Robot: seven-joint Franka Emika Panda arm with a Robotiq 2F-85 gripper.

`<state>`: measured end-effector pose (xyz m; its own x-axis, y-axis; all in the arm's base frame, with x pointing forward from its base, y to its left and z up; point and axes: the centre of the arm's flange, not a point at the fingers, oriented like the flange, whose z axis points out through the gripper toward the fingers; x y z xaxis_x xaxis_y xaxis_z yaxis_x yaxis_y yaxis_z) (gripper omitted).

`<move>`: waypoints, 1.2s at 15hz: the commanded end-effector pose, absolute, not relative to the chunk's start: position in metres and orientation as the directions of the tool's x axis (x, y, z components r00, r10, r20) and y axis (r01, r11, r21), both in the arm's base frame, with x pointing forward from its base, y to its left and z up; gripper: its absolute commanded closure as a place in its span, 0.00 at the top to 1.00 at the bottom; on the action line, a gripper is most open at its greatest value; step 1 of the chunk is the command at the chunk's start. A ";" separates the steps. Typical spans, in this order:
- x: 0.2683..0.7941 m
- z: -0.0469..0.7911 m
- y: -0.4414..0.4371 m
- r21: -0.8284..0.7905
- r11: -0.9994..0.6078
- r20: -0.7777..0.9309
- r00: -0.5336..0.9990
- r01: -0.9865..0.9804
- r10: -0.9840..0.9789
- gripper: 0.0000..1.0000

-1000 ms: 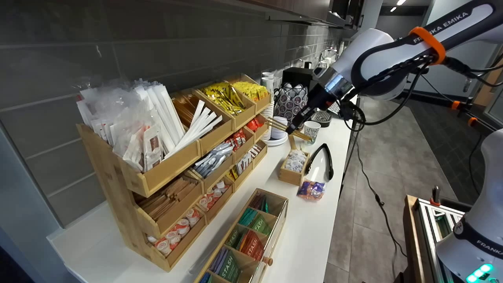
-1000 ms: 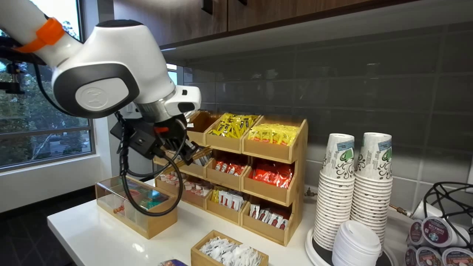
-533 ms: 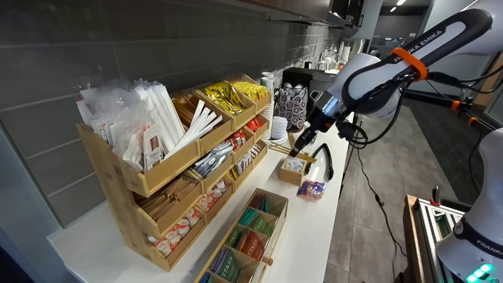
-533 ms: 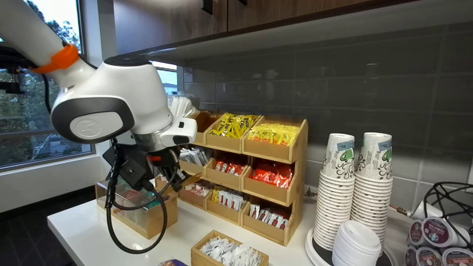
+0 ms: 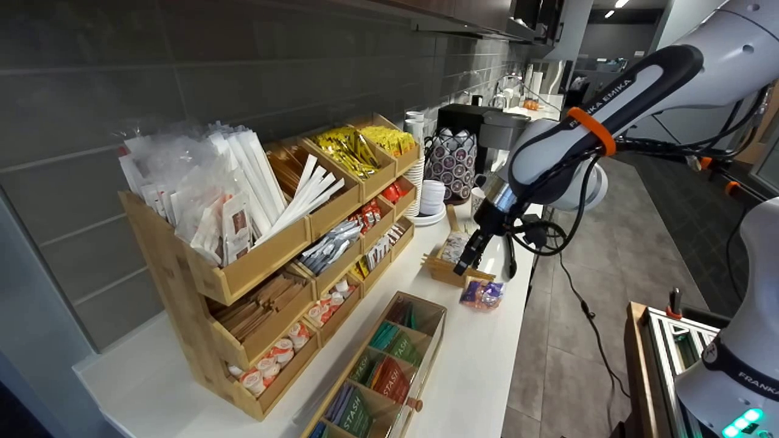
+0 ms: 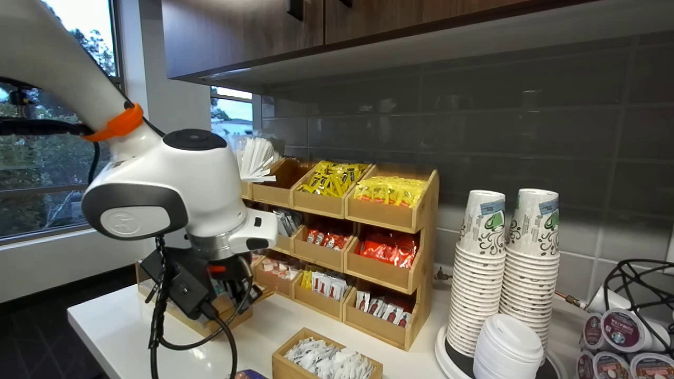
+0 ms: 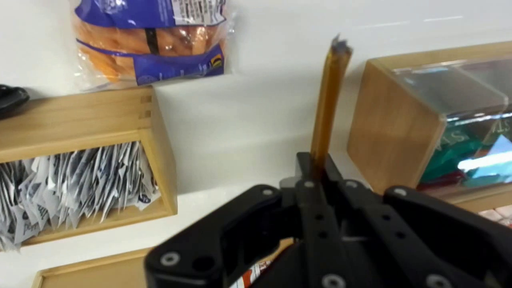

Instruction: Move some brown sticks from the holder to the counter

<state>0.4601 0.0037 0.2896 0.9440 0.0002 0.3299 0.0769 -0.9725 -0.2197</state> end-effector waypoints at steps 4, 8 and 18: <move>0.467 0.230 -0.002 -0.214 -0.969 0.296 0.953 0.126 0.059 0.01; 0.463 0.209 -0.002 -0.228 -0.964 0.284 0.957 0.134 0.066 0.01; 0.459 0.183 0.010 -0.226 -0.958 0.273 0.956 0.173 0.109 0.45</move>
